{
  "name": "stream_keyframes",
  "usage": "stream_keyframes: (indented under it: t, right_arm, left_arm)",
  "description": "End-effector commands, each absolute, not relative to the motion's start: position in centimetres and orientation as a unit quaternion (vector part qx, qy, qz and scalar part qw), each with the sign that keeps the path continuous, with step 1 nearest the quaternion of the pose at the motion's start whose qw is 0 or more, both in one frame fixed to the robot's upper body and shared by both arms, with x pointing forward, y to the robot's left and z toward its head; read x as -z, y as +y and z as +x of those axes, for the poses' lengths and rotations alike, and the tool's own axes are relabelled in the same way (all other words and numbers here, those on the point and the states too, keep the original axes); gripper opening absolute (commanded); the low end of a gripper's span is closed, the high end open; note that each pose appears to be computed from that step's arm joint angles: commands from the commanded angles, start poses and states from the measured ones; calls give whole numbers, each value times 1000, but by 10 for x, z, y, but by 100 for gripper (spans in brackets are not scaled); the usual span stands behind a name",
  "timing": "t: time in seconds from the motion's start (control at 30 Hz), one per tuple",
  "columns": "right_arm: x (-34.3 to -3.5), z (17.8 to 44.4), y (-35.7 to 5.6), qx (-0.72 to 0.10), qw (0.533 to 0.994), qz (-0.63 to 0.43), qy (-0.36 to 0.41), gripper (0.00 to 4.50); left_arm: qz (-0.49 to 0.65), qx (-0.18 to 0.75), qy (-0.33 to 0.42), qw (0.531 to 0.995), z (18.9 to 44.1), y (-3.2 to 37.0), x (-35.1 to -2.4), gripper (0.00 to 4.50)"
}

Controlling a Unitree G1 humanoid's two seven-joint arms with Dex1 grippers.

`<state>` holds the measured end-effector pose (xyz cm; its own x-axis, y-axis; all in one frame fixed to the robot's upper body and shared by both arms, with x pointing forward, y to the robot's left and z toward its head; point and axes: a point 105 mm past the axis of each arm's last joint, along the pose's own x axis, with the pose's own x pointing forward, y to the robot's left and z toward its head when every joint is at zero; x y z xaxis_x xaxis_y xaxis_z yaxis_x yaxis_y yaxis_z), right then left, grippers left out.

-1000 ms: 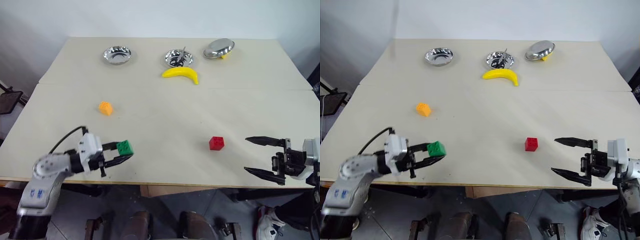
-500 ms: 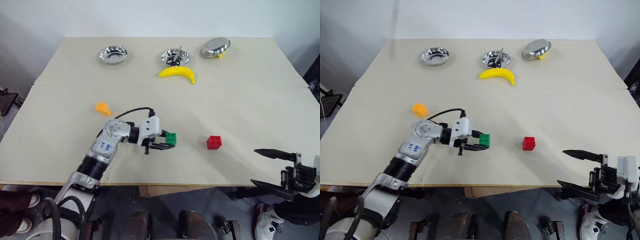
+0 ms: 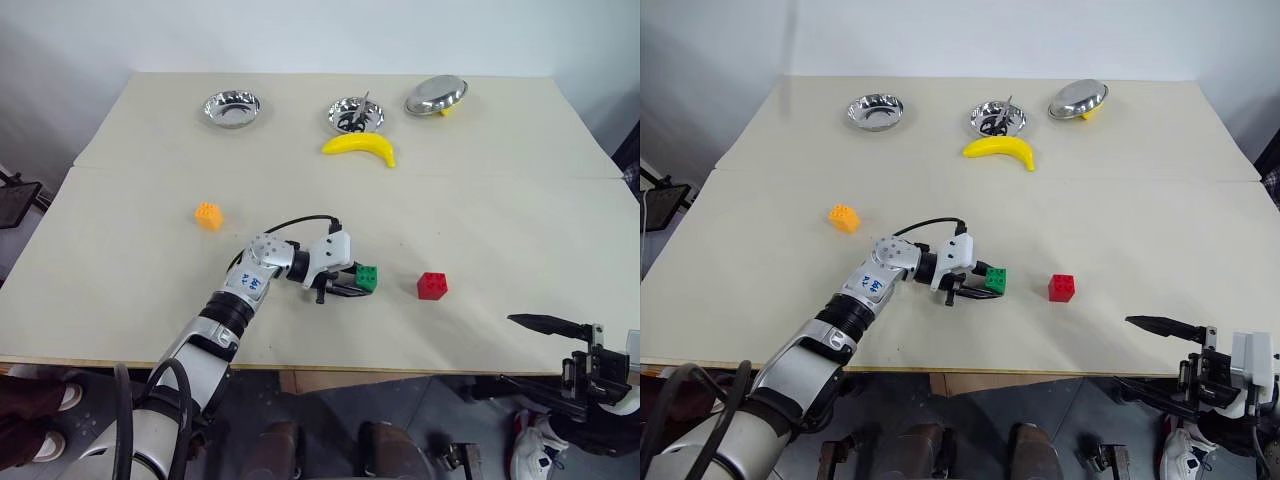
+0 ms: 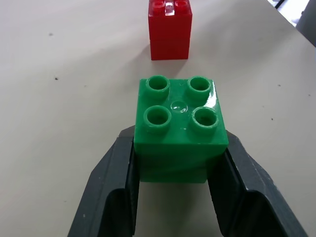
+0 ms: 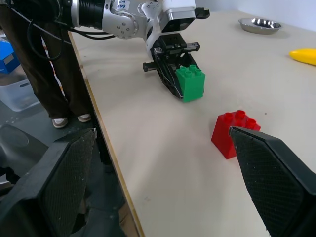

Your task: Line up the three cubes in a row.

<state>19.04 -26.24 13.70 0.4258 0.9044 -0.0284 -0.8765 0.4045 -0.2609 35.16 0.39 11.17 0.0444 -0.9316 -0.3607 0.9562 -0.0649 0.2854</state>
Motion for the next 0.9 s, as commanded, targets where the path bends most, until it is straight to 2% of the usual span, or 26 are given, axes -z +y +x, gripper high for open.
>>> stream_keyframes:
  t: [0.03,0.2,0.27,0.5,0.53,0.7,0.8,0.9]
  right_arm:
    - [-143,187,-262,-532,834,-130,-73,450]
    - [-141,189,-261,-536,831,-129,-69,450]
    - [-141,191,-262,-537,831,-129,-69,450]
    - [-138,194,-262,-542,828,-126,-68,450]
    - [-138,195,-261,-543,828,-125,-68,450]
    - [-140,203,-258,-547,825,-121,-73,450]
    - [-147,216,-256,-537,831,-112,-86,450]
    - [-149,225,-255,-536,834,-95,-85,450]
  left_arm:
    - [237,705,5,669,347,-4,-119,151]
    - [238,700,11,673,348,-3,-116,151]
    - [237,691,5,682,351,-3,-118,225]
    - [229,683,3,694,352,7,-120,434]
    - [227,688,-3,690,348,12,-120,446]
    - [201,683,-25,702,331,52,-124,446]
    - [195,645,-40,738,316,96,-120,446]
    - [172,575,-53,798,303,139,-119,446]
